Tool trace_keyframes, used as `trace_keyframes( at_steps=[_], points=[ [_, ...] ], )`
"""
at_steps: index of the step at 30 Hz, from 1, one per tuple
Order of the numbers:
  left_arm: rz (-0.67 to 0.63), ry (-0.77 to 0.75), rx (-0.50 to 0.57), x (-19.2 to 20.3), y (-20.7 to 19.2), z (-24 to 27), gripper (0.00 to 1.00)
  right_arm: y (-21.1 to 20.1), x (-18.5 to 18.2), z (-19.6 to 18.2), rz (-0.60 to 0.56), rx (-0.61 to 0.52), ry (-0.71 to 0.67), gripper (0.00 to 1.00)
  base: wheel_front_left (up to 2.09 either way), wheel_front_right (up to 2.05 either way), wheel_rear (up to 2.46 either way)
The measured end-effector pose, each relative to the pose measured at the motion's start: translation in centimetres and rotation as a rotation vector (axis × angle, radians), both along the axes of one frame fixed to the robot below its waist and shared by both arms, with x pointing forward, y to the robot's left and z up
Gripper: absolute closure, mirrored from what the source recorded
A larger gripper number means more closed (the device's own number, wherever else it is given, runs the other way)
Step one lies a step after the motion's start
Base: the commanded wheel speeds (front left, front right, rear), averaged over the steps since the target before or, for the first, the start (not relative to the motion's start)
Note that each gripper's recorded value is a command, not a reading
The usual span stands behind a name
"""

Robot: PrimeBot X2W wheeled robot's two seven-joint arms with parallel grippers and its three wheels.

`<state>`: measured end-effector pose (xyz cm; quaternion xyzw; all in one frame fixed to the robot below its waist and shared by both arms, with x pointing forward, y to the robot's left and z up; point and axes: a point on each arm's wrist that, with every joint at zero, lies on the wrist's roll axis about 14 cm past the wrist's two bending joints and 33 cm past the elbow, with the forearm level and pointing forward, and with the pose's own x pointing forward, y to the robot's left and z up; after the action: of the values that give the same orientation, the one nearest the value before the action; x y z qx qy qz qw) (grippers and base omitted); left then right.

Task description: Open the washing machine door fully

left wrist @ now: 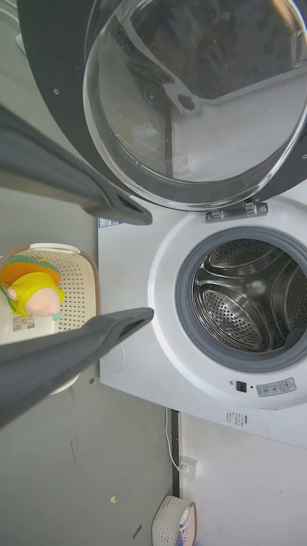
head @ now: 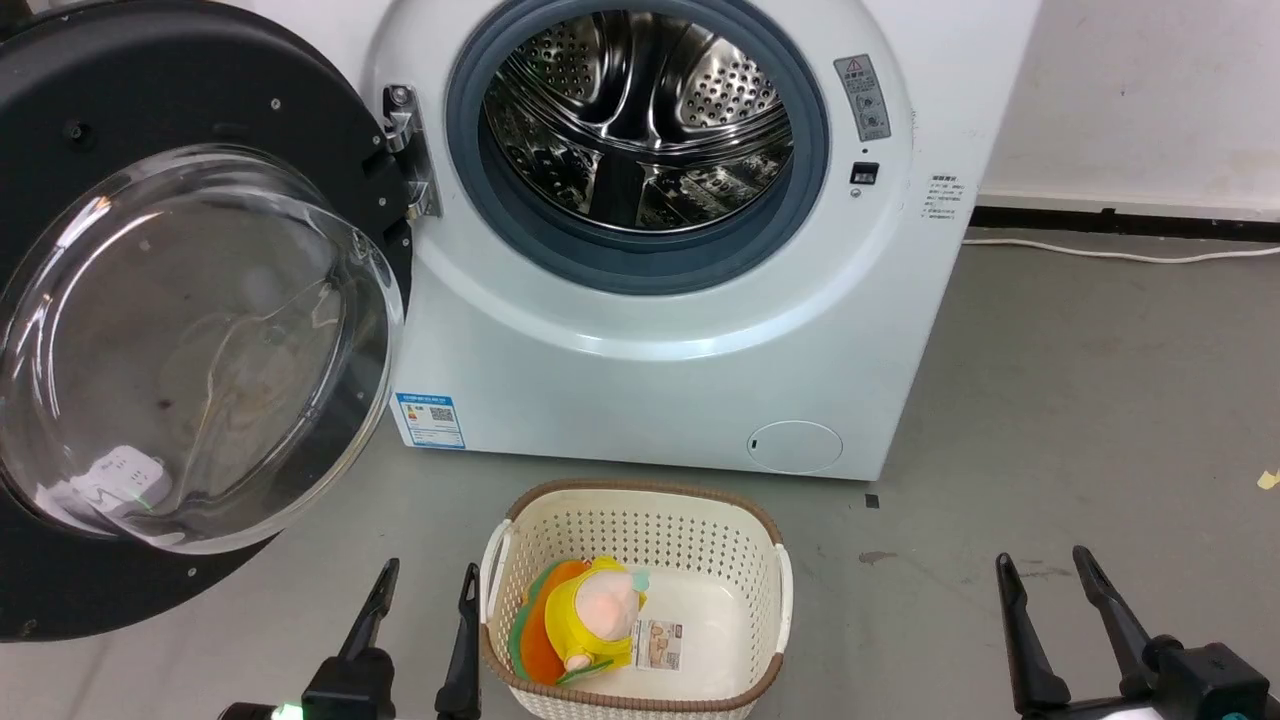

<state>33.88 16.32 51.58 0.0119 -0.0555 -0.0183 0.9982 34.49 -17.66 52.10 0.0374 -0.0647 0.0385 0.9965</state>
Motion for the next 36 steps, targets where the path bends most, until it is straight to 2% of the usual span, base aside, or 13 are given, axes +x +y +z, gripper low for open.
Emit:
trace_keyframes(
  at_steps=[9, 10, 36],
  points=[
    [-0.004, 0.017, -0.02, -0.03, 0.04, -0.5, 0.0, 0.12, 0.15, -0.21, 0.004, 0.007, 0.007, 0.0, 0.0, 0.0, 0.0],
    [-0.005, 0.018, -0.02, -0.03, 0.05, -0.51, 1.0, 0.15, 0.18, -0.25, 0.004, 0.007, 0.008, 1.0, 0.0, 0.0, 0.0],
    [0.005, 0.05, -0.012, 0.33, 0.47, -0.74, 1.0, 0.31, 0.37, -0.66, 0.011, -0.007, 0.046, 1.0, 0.0, 0.0, 0.0]
  ],
)
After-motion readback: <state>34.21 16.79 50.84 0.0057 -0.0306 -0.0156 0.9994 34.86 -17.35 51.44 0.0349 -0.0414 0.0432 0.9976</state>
